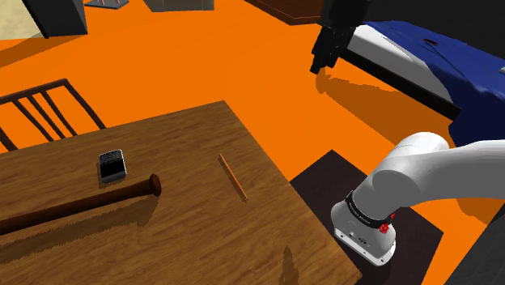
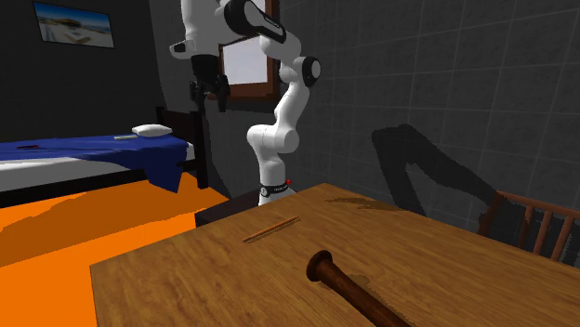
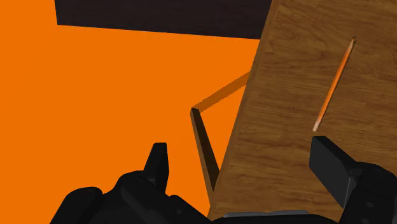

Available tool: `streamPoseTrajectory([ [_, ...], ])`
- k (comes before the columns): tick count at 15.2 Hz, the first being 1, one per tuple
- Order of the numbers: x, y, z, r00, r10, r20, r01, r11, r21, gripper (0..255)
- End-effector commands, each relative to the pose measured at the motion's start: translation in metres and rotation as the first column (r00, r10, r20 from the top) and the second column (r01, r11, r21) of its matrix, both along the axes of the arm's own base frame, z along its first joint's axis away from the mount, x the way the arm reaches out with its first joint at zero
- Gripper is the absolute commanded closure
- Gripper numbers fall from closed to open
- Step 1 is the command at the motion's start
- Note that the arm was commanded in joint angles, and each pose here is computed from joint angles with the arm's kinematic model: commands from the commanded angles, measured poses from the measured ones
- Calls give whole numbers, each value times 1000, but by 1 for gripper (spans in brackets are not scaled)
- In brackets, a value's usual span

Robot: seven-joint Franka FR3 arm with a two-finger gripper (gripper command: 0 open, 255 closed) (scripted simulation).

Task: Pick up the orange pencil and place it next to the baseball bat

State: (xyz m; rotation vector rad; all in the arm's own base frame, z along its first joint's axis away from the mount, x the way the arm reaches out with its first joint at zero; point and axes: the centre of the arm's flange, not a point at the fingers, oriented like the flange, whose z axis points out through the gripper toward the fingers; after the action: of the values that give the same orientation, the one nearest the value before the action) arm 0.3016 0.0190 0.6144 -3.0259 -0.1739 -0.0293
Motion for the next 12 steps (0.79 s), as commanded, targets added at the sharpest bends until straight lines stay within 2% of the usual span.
streamPoseTrajectory([
  [1, 0, 0, 0, 1000, 0, 0, 0, 1000, 0, 0],
  [12, 8, 96, -103, 993, -117, -4, 117, 992, 51, 0],
])
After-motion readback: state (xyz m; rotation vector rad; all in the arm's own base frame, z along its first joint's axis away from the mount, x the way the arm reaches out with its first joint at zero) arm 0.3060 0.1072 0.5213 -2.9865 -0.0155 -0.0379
